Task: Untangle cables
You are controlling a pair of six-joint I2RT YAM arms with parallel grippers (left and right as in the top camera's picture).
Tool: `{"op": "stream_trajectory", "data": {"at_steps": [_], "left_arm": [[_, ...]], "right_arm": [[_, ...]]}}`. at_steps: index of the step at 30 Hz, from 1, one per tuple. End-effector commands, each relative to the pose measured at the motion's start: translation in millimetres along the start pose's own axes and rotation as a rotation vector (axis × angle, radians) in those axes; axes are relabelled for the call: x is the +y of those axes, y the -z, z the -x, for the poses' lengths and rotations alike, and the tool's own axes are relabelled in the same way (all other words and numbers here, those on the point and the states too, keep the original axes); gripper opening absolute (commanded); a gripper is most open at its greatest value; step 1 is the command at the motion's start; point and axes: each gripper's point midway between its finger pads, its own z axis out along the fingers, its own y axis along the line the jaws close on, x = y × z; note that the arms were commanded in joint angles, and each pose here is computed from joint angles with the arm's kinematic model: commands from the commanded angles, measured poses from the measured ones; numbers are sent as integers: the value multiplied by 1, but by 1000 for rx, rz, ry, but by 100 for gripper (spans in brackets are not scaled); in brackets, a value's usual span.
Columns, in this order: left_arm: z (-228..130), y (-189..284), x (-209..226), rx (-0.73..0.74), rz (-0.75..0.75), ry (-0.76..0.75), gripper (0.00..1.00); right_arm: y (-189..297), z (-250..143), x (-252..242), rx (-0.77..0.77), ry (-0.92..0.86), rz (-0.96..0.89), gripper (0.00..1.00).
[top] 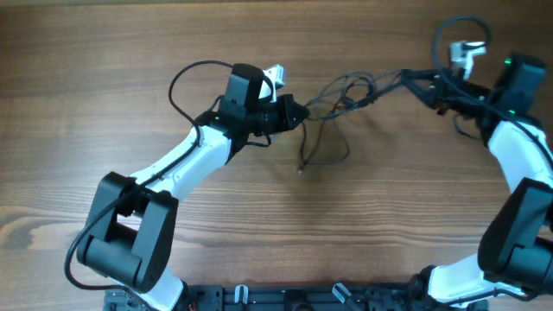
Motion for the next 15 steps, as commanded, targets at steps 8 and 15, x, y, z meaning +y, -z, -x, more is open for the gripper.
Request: {"op": "stream_trajectory", "data": {"at_steps": [8,15], "left_arm": [[-1,4,13,6,14,-111,4],[10,4,-45,-39,-220,-219,43]], "right_arm": [[88,60,-3,-303,-20,-105,4],[-32,6,20,-14,22,-40,4]]}}
